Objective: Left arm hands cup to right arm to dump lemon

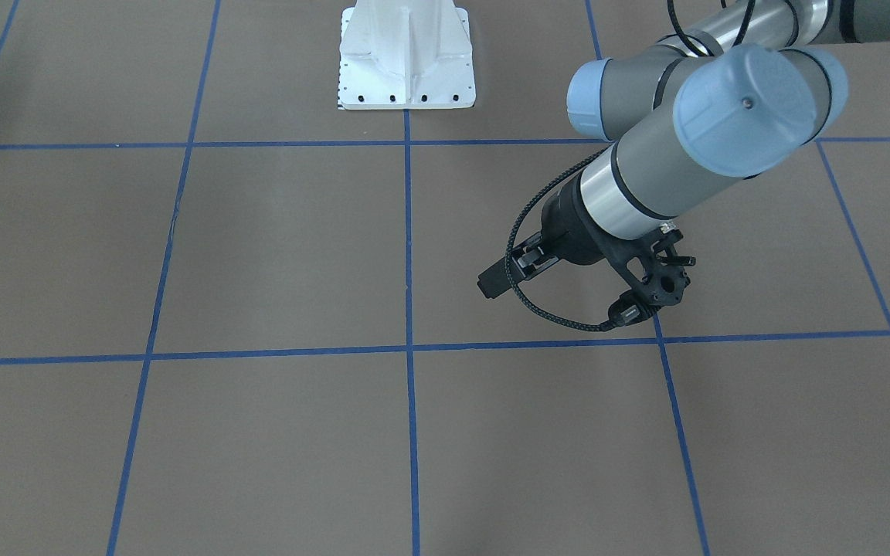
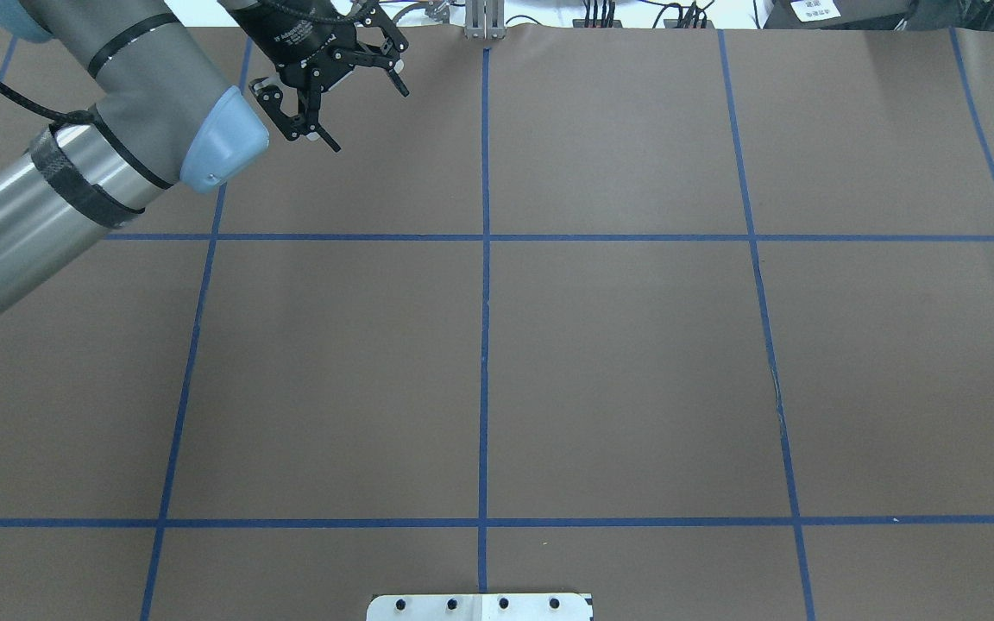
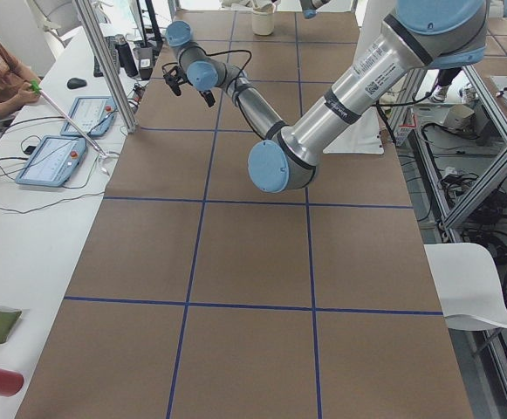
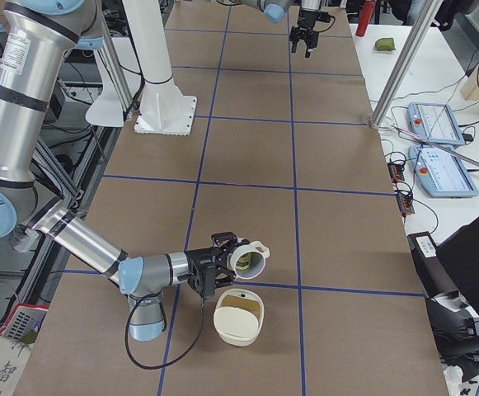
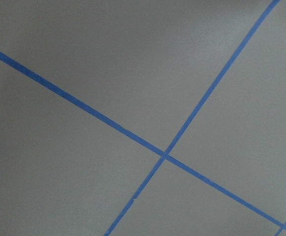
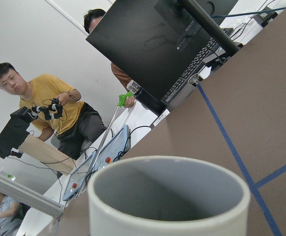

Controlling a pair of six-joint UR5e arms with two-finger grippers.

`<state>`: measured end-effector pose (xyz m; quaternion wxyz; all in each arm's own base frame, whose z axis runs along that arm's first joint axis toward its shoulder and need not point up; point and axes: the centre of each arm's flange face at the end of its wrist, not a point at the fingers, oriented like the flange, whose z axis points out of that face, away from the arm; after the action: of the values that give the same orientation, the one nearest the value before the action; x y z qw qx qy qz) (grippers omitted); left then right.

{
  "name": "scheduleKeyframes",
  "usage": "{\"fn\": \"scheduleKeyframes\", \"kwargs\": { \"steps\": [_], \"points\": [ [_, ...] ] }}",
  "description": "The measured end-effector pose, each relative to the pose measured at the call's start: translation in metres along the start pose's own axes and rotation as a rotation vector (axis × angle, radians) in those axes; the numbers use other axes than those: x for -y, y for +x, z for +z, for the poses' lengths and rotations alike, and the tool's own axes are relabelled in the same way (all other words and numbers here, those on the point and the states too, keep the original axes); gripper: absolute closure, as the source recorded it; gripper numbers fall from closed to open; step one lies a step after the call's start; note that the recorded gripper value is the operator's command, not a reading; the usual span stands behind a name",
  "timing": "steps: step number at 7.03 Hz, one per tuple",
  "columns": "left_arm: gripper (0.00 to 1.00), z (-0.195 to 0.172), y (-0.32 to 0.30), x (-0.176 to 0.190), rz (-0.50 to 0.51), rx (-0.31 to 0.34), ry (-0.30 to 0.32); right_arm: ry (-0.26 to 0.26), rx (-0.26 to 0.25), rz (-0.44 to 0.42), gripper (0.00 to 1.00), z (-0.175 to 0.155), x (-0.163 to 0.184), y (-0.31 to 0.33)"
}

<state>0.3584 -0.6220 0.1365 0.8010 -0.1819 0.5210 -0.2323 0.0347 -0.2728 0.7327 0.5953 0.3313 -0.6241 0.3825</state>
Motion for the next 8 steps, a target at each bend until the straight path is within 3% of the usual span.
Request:
{"fn": "scheduleKeyframes", "kwargs": {
  "steps": [5,8],
  "points": [
    [0.0,-0.023,0.001,0.001,0.009,-0.028,0.019,0.056,0.039,0.465,0.99,0.008,0.02,-0.003],
    [0.0,-0.026,0.002,0.001,0.055,-0.031,0.027,0.067,0.069,0.663,0.98,0.006,0.025,-0.004]
  ]
}}
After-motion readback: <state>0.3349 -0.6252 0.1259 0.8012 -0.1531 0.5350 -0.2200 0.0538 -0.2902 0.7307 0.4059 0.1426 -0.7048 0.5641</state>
